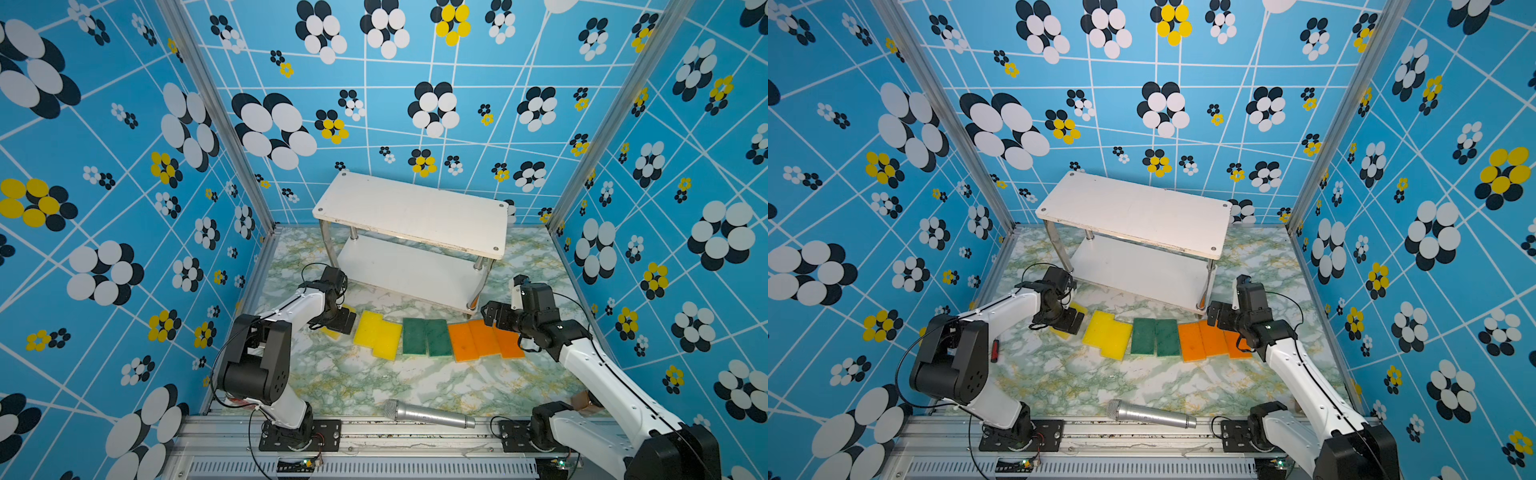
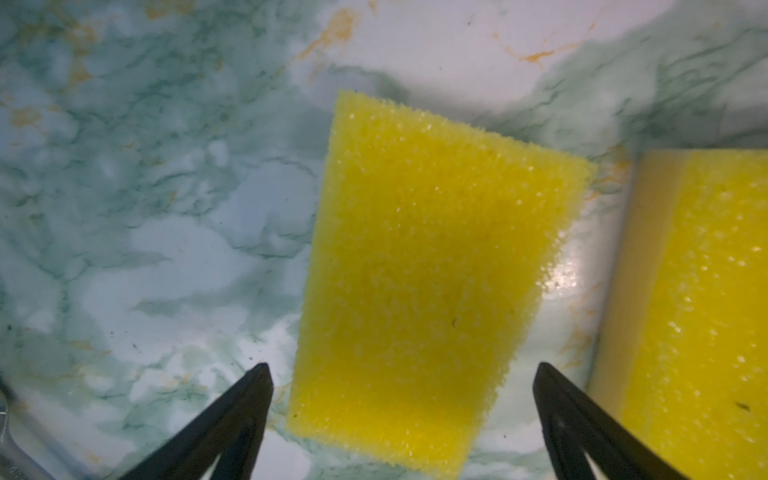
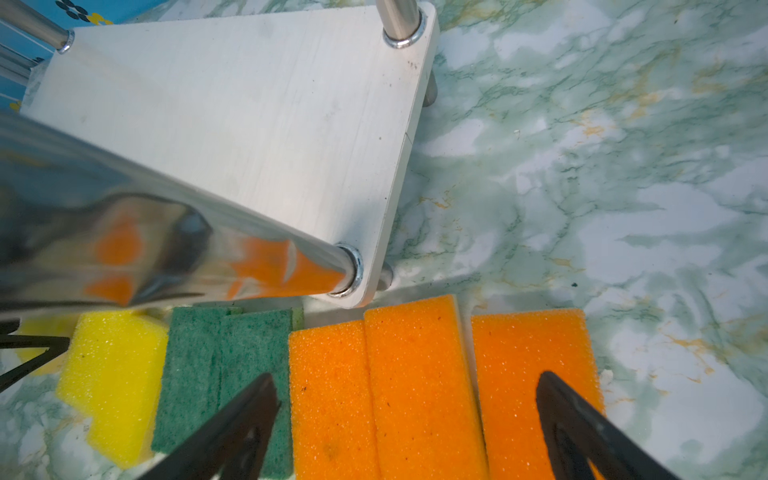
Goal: Place and organize the cleaning sponges onto the shelf
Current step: 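Close the left gripper on the end of the yellow sponge nearest it, then lift the yellow sponge with the left gripper toward the shelf, then carry the yellow sponge over the lower shelf tier with the left gripper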
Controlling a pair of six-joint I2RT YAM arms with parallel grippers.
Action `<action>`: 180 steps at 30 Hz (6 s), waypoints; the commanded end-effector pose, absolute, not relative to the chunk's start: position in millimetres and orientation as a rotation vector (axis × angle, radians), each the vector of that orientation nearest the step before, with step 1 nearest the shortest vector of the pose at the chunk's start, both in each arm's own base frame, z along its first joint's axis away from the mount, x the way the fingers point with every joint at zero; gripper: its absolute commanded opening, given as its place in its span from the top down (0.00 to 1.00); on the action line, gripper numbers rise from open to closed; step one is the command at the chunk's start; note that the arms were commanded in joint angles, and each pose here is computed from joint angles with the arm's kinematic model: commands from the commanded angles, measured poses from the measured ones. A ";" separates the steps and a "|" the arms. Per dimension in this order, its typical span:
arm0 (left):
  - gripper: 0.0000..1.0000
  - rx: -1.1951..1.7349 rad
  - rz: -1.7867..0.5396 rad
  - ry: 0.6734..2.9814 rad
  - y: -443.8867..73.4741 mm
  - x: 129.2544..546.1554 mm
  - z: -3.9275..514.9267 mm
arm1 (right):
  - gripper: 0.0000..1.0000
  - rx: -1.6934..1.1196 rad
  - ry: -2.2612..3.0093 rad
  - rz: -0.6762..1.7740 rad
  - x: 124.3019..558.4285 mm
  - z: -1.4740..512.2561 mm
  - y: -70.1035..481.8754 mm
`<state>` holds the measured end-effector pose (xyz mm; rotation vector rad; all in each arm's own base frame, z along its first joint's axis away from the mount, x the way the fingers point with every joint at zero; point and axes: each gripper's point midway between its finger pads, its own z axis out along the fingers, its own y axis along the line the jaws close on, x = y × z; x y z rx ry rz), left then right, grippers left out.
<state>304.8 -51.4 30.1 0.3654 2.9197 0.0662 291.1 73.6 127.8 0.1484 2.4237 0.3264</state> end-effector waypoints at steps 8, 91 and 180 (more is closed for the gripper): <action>0.00 0.420 0.097 2.991 -51.4 294.2 17.1 | 0.01 0.176 2.405 0.341 293.2 130.3 72.4; 0.18 0.244 -0.046 3.033 -49.9 303.5 9.2 | 0.01 0.238 2.368 0.334 297.0 136.4 67.8; 0.36 0.318 -0.270 2.153 -387.7 376.0 142.9 | 0.01 0.301 2.268 0.329 266.3 131.3 48.4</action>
